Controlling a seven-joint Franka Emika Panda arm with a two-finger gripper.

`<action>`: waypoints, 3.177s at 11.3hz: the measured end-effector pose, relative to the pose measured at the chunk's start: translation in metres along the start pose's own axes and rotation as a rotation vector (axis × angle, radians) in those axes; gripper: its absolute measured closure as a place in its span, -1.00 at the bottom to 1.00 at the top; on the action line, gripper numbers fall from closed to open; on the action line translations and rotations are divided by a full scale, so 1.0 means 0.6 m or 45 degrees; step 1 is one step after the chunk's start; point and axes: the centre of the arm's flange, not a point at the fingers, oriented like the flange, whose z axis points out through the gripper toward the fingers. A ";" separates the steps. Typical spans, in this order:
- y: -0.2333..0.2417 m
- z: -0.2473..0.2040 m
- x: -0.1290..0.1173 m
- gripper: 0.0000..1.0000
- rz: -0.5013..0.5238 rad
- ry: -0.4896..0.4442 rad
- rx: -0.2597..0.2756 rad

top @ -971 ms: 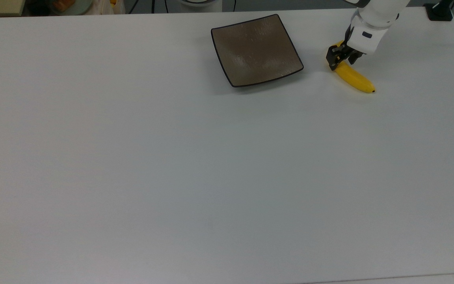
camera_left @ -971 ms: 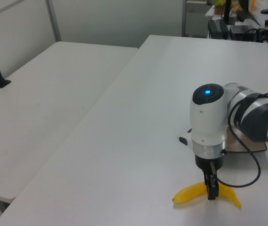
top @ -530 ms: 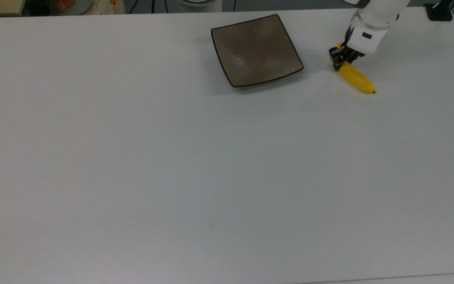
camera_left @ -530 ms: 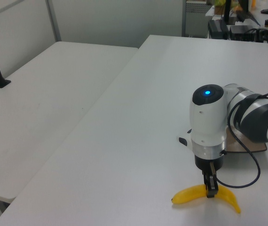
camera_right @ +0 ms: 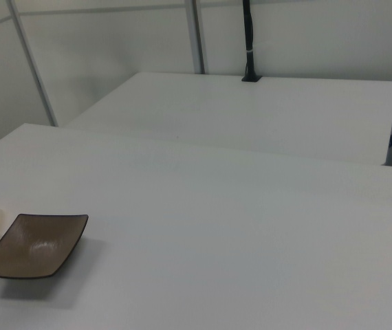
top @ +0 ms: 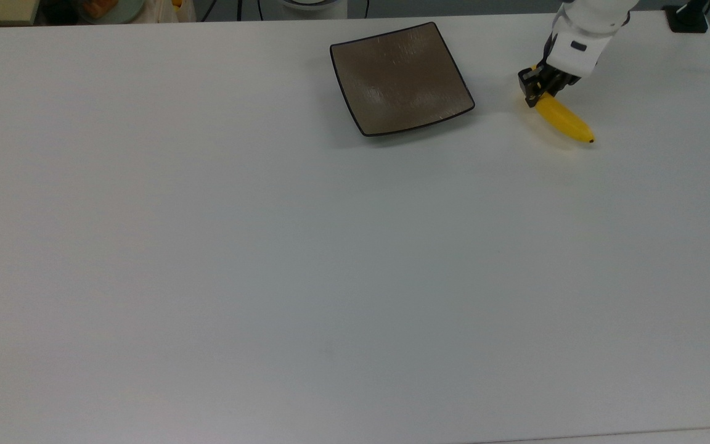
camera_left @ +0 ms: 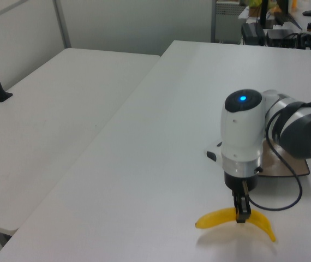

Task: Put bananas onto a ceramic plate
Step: 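Lift the banana up off the table, then carry the banana over the brown plate and lower it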

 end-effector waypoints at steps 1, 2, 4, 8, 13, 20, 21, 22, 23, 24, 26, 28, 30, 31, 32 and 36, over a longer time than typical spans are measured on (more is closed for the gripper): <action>0.003 -0.022 -0.002 0.35 0.005 0.017 -0.005; 0.010 -0.070 -0.009 0.35 0.021 0.042 -0.016; 0.023 -0.135 -0.024 0.35 0.062 0.057 -0.010; 0.089 -0.313 -0.084 0.35 0.175 0.086 0.026; 0.207 -0.410 -0.127 0.35 0.216 0.066 0.042; 0.381 -0.389 -0.132 0.35 0.433 -0.098 0.090; 0.400 -0.375 -0.134 0.35 0.462 -0.128 0.092; 0.416 -0.352 -0.138 0.35 0.486 -0.165 0.091; 0.424 -0.328 -0.141 0.35 0.499 -0.205 0.087; 0.426 -0.301 -0.146 0.35 0.506 -0.249 0.085; 0.425 -0.252 -0.155 0.35 0.514 -0.309 0.082; 0.426 -0.212 -0.156 0.35 0.561 -0.303 0.079; 0.428 -0.153 -0.158 0.35 0.638 -0.263 0.078; 0.430 -0.134 -0.156 0.35 0.674 -0.237 0.080; 0.431 -0.119 -0.155 0.35 0.703 -0.222 0.080; 0.433 -0.068 -0.161 0.35 0.754 -0.204 0.078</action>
